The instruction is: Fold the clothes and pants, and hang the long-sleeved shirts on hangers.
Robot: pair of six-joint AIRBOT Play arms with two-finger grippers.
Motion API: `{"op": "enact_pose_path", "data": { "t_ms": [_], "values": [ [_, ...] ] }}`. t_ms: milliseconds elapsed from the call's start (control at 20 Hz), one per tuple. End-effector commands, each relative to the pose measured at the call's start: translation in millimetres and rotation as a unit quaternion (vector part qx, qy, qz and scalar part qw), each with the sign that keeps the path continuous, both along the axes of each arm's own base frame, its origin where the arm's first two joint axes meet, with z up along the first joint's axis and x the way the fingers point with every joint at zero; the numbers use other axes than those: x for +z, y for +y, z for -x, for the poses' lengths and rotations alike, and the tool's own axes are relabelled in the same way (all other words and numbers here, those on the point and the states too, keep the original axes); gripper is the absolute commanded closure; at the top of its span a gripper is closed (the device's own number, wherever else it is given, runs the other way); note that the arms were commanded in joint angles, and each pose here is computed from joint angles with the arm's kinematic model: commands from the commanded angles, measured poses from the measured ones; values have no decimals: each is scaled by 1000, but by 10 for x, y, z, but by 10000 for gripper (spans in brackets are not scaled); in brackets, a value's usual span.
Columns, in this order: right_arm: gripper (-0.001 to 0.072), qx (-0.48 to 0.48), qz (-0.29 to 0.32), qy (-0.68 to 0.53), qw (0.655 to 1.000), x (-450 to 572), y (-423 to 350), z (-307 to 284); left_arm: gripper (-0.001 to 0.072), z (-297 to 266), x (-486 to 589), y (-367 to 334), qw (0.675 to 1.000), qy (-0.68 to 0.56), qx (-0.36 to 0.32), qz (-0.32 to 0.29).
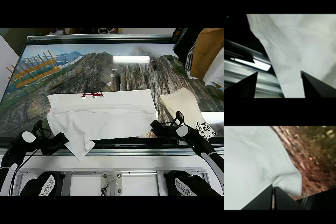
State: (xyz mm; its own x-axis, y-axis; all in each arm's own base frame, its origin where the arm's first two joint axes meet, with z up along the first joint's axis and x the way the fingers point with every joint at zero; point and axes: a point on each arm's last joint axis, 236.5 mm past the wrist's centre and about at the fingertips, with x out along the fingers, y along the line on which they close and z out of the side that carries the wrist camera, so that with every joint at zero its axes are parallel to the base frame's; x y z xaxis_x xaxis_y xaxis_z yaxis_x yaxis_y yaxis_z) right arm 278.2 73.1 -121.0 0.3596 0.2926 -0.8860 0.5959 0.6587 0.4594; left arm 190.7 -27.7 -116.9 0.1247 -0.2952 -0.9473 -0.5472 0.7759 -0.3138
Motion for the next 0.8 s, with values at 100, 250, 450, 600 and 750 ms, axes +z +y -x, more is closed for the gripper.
{"op": "enact_pose_path", "data": {
  "t_ms": [100, 250, 450, 600, 750],
  "values": [
    [701, 0, 0, -1, 1000, 5, 0, -5, 139, -52, -83, -248, 999, -28, 2, 31],
    [702, 0, 0, -1, 1000, 5, 0, -5, 140, -29, -86, -449, 998, -35, -49, 27],
    [702, 13, 4, -4, 1000, 12, 7, -3, 608, 23, -84, -530, 997, -30, -72, 27],
    [703, 71, 11, 2, 997, 123, 56, 44, 693, 66, 55, -335, 993, -8, -113, 9],
    [702, 142, 55, 38, 988, 280, -87, 189, 693, -44, 413, 9, 989, -21, -142, -20]
  ]
}}
